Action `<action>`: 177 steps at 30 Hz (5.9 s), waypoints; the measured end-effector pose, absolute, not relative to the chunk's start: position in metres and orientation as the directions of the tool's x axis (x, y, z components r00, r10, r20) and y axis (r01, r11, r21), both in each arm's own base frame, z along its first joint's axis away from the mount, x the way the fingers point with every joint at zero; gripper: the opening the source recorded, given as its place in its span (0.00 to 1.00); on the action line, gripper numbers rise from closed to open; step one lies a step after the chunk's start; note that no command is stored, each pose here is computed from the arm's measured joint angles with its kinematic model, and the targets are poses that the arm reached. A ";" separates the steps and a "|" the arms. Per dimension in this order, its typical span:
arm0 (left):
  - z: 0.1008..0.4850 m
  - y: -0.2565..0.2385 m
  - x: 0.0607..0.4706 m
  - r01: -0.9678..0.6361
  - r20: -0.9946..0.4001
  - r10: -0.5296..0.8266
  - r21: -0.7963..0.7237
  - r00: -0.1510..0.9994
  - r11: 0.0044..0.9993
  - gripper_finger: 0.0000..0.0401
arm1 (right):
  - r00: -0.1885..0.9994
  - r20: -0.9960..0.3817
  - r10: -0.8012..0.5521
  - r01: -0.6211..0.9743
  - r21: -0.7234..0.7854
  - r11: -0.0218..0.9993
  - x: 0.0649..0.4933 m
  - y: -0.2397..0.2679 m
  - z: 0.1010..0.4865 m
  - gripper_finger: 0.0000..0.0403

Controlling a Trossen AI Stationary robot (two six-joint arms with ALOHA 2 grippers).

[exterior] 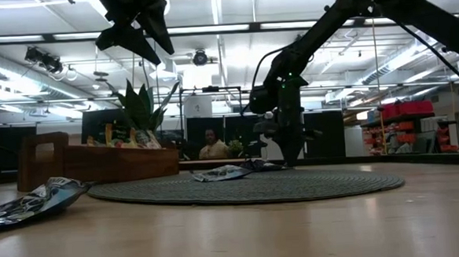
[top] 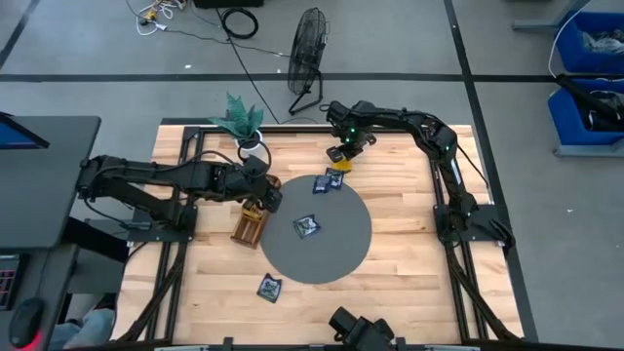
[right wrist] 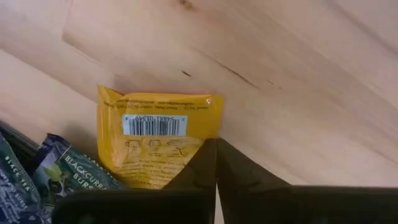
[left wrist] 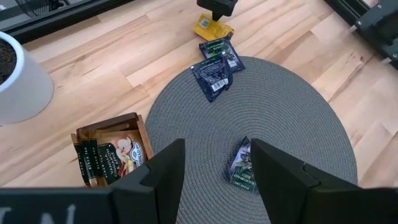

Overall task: Pick & Place Tea
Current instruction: Put the yellow tea bag into the middle section of the wooden organizer

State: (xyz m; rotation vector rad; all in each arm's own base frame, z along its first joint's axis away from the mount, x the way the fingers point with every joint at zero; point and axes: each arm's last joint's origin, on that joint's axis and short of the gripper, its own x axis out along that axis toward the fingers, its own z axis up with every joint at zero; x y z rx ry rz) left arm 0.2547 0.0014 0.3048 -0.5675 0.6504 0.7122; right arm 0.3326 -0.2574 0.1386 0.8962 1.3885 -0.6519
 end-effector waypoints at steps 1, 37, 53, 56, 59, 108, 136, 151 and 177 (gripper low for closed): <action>0.305 0.001 0.255 -0.739 -0.705 0.406 -0.248 0.581 0.627 0.46 | 0.098 -0.989 0.111 0.834 0.142 0.533 0.333 -0.257 0.138 0.03; 0.310 0.002 0.260 -0.719 -0.660 0.406 -0.305 0.633 0.625 0.46 | 0.137 -0.988 0.077 0.770 0.155 0.618 0.341 -0.239 0.166 0.70; 0.311 0.001 0.261 -0.713 -0.649 0.405 -0.319 0.644 0.625 0.46 | 0.025 -0.999 0.035 0.804 0.041 0.593 0.340 -0.244 0.142 0.65; 0.311 0.001 0.261 -0.713 -0.649 0.405 -0.319 0.644 0.624 0.46 | 0.002 -0.999 0.048 0.803 0.031 0.595 0.341 -0.243 0.137 0.65; 0.311 0.001 0.261 -0.708 -0.652 0.394 -0.324 0.647 0.627 0.46 | 0.000 -0.999 0.036 0.799 0.022 0.601 0.342 -0.243 0.134 0.58; 0.369 0.027 0.278 -0.298 -0.166 0.253 -0.671 0.953 0.679 0.46 | 0.970 -0.192 -0.150 0.168 0.079 0.983 0.310 -0.125 0.443 0.00; 0.439 0.045 0.258 0.475 0.532 0.195 -0.836 0.824 0.275 0.46 | 0.873 0.456 0.177 0.011 -0.380 0.925 0.313 -0.056 0.511 0.00; 0.429 0.041 0.284 0.614 0.644 0.090 -0.756 0.760 0.226 0.46 | 0.875 0.439 0.204 -0.027 -0.376 0.926 0.339 -0.055 0.494 0.00; 0.431 0.041 0.282 0.613 0.664 0.070 -0.721 0.744 0.324 0.02 | 0.902 0.396 0.170 -0.029 -0.337 0.941 0.343 -0.058 0.488 0.00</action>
